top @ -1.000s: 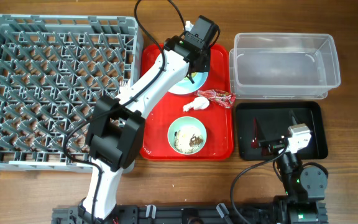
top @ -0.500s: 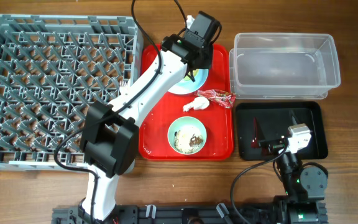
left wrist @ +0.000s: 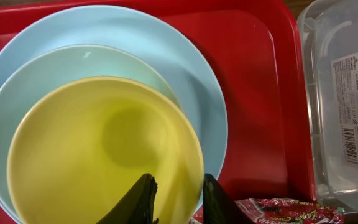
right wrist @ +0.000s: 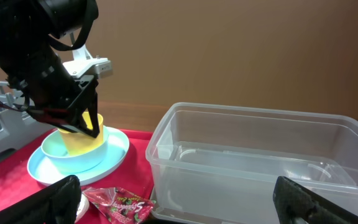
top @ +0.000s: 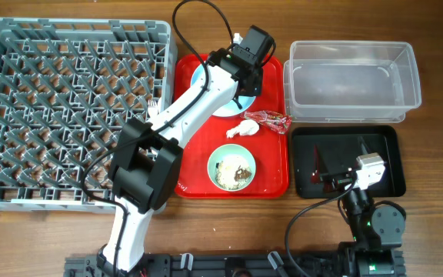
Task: Sort waste into correct bins and load items into the dishwasher rack
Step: 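Carry the yellow cup to the rack and set it down upside down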
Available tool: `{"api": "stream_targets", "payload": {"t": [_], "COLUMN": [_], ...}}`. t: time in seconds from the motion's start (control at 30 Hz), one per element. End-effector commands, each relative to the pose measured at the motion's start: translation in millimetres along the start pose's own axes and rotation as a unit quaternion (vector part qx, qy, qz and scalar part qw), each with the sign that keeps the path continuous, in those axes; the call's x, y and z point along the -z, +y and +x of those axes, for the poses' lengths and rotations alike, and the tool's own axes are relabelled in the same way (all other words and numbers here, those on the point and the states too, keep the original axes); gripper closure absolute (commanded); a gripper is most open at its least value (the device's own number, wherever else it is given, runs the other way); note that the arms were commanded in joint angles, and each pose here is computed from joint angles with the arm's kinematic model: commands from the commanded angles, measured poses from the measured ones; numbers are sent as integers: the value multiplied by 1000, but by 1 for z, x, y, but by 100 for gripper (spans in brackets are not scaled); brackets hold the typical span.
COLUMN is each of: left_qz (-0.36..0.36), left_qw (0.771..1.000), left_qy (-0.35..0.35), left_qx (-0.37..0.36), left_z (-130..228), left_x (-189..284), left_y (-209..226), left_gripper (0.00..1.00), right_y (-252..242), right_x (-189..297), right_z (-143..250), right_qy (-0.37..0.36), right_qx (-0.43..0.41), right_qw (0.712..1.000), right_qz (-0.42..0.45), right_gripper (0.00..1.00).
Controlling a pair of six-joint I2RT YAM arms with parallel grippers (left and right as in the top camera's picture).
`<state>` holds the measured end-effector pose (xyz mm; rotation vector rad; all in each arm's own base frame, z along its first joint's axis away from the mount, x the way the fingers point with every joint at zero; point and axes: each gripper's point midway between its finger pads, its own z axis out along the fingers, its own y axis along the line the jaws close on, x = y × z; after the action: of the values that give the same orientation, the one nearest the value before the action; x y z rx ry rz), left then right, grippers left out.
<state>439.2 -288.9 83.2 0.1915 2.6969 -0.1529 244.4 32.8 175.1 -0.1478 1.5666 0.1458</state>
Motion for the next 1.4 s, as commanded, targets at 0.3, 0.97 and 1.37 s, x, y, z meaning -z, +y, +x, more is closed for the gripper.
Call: {"api": "stream_targets", "payload": {"t": [0.3, 0.97, 1.37], "left_qz": [7, 528, 523], "left_qw": [1000, 807, 801], "left_qy": [-7, -16, 32], "left_qx": [-8, 265, 288], "left_z": [1, -77, -53], "left_x": [-8, 162, 75], "left_y": [-6, 220, 229], "left_gripper": [96, 96, 96], "right_y": [-2, -2, -2], "right_x": [0, 0, 0], "right_z": [-2, -2, -2], "right_qy": [-6, -6, -5], "right_qx": [-1, -1, -1], "right_qw": [1000, 1000, 1000], "right_qz": [4, 4, 4], "right_gripper": [0, 0, 0]}}
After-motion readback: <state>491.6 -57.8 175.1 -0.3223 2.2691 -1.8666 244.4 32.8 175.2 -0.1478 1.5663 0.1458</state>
